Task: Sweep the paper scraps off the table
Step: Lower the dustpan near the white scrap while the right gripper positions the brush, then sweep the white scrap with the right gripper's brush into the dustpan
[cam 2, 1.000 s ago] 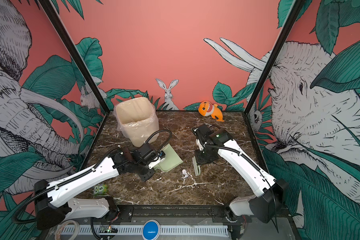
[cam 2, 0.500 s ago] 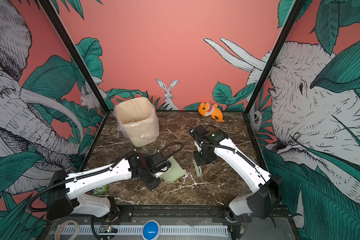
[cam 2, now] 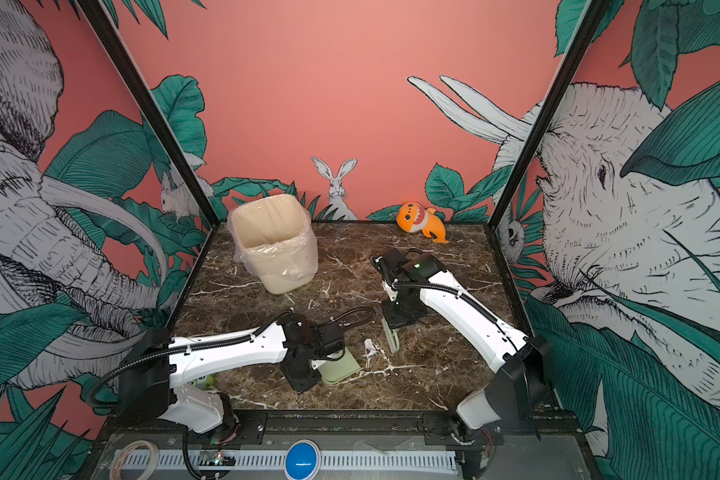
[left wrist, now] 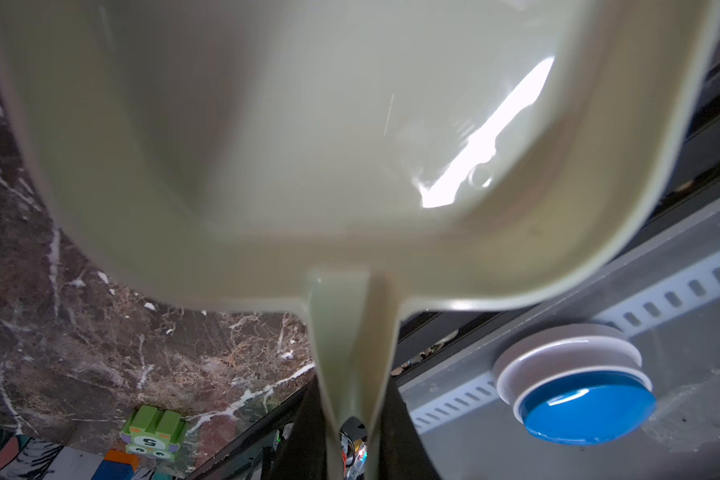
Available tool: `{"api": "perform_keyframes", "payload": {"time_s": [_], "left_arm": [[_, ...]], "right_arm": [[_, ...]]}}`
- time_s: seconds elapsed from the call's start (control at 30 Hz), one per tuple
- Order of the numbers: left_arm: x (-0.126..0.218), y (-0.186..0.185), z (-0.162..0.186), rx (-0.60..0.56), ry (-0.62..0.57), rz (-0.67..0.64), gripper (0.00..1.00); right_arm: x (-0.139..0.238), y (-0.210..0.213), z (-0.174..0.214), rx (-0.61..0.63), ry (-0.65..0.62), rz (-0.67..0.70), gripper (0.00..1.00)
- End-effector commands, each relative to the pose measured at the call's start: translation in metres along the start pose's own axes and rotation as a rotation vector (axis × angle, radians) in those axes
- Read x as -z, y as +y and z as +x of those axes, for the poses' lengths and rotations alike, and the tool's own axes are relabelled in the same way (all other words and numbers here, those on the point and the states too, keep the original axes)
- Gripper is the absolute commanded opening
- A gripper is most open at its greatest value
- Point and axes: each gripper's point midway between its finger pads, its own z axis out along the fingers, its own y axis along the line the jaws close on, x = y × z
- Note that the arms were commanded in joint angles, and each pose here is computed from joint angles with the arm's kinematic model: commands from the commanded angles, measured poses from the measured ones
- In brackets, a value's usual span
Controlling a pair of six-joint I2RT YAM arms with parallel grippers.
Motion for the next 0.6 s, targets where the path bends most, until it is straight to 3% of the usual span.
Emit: {"api": "perform_keyframes", "payload": {"time_s": [0.0, 0.23, 0.57], "left_arm": [[-0.003, -0.001, 0.003, 0.011, 0.012, -0.011, 0.18], [-0.004, -0.009, -0.014, -0.024, -0.007, -0.001, 0.18], [-0.004, -0.012, -0.031, -0.090, -0.030, -0.005, 0.17]], "right_arm": [[0.003, 0.004, -0.006, 0.021, -0.011, -0.019, 0.00], [-0.003, 0.014, -0.015, -0.001, -0.016, -0.108, 0.00], [-0.003, 0.007, -0.017, 0.024, 0.026, -0.084, 0.00]]}}
